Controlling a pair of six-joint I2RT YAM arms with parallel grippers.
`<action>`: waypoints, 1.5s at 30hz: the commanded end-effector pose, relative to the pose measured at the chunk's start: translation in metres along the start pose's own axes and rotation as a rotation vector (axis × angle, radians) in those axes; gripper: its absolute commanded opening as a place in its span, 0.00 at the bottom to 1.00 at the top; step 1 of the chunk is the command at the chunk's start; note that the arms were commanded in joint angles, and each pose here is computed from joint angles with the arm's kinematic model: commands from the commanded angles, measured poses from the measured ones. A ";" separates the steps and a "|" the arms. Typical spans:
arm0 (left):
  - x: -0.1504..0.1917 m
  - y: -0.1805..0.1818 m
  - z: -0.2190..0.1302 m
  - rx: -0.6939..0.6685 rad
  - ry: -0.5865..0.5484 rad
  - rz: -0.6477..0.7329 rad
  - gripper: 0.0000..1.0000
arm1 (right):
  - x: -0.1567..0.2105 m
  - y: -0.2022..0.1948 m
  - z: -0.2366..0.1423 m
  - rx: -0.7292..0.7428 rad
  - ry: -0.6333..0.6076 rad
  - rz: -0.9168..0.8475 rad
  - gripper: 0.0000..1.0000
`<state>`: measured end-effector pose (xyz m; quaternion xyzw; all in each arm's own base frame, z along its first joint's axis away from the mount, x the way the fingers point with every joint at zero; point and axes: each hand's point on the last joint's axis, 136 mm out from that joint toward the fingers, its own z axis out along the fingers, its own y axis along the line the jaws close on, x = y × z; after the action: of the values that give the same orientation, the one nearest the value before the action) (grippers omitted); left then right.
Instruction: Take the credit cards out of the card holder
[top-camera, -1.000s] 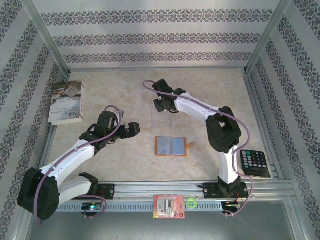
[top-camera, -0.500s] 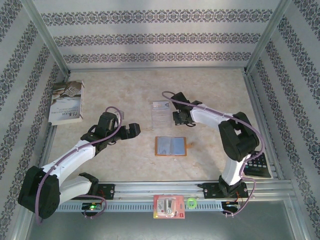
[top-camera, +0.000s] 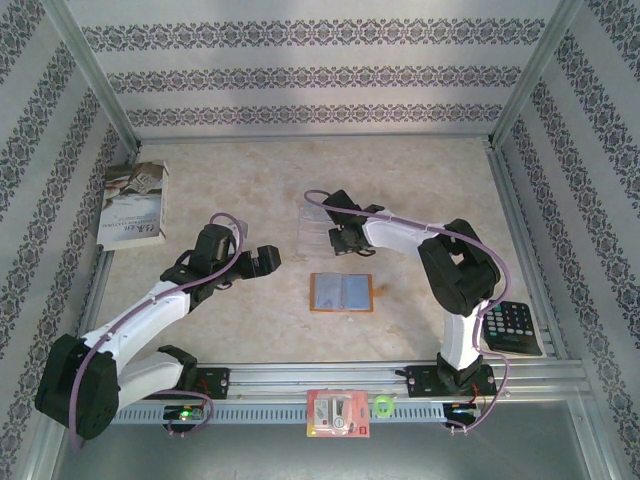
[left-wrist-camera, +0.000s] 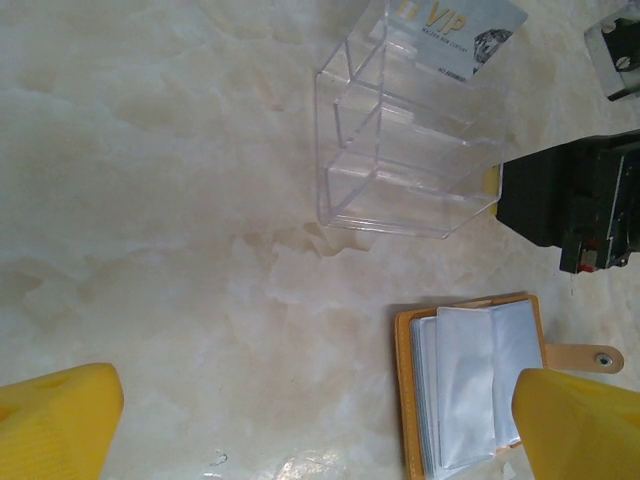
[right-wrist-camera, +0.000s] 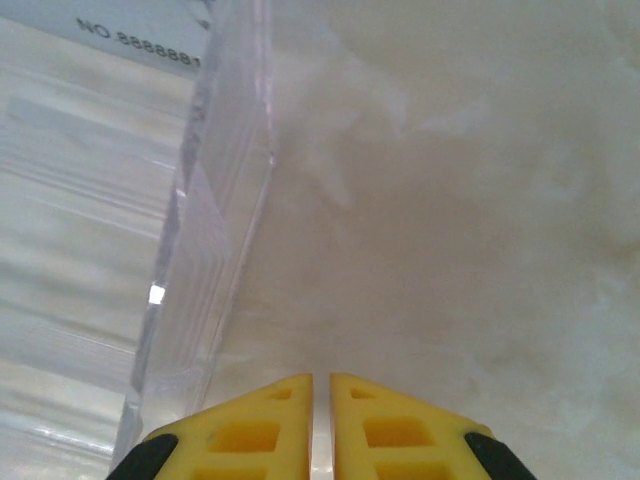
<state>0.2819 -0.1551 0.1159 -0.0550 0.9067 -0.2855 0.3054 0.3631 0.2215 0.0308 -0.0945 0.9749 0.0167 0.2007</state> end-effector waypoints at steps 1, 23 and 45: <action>-0.003 0.002 -0.003 0.001 -0.021 -0.006 1.00 | -0.009 0.012 -0.006 -0.028 -0.028 0.004 0.14; 0.003 0.014 -0.006 -0.034 -0.048 -0.017 1.00 | 0.117 0.084 -0.048 -0.084 0.109 -0.322 0.45; 0.039 -0.020 0.019 0.077 0.070 0.025 0.78 | 0.122 0.123 -0.061 -0.324 0.035 -0.321 0.00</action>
<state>0.2640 -0.1732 0.0928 -0.0408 0.9124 -0.2985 0.2771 0.2089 0.3045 0.0273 -0.2832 0.9420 0.0828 0.1598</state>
